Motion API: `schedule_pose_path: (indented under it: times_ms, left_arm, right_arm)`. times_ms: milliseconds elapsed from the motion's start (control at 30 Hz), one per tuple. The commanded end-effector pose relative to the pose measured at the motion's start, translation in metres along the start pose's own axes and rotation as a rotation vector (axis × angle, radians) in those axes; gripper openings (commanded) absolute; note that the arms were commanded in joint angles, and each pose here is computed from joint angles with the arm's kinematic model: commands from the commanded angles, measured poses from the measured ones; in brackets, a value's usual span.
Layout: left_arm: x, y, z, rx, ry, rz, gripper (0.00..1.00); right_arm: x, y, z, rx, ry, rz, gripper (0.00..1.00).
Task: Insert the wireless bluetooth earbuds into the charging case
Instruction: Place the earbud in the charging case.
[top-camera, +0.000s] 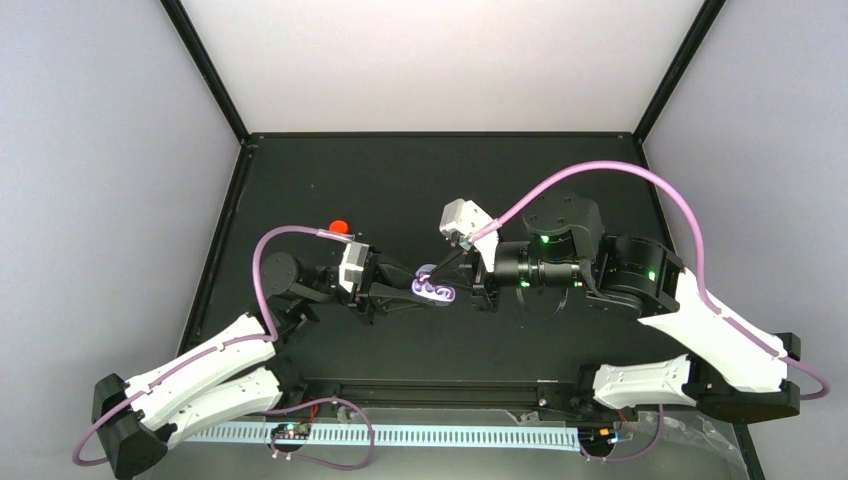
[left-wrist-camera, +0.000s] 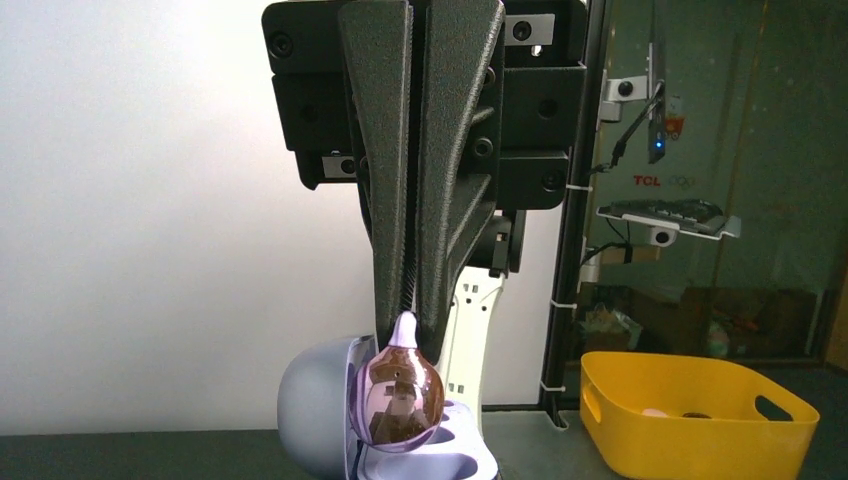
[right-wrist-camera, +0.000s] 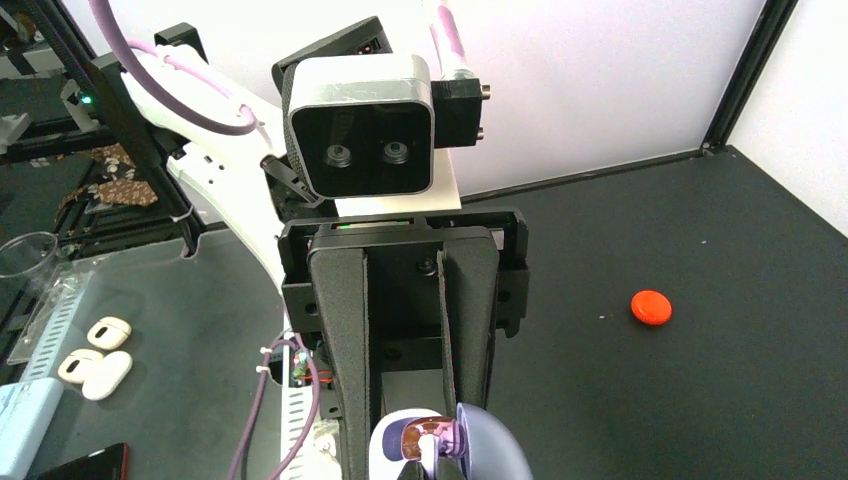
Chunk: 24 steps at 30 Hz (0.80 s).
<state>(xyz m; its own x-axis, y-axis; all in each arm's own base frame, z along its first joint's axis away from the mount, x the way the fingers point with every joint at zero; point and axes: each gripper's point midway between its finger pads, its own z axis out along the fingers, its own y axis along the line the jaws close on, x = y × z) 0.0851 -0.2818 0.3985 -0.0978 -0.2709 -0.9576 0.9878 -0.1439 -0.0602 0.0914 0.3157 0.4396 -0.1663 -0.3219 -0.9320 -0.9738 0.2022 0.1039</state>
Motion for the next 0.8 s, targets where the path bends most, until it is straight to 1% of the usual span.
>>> schedule_pose_path:
  times_ms: [0,433,767]
  left_arm:
    - [-0.013,-0.006,0.001,0.012,-0.026,0.04,0.02]
    - [-0.015,-0.004,0.003,0.015,-0.026,0.039,0.01]
    - [-0.017,-0.005,0.003,0.014,-0.031,0.045,0.02]
  right_arm:
    - [-0.007,0.007,-0.01,-0.017,-0.019,-0.001,0.01]
    - [0.002,0.012,0.002,-0.063,0.025,0.006,0.01]
    - [0.007,0.007,0.009,-0.04,0.04,0.01,0.01]
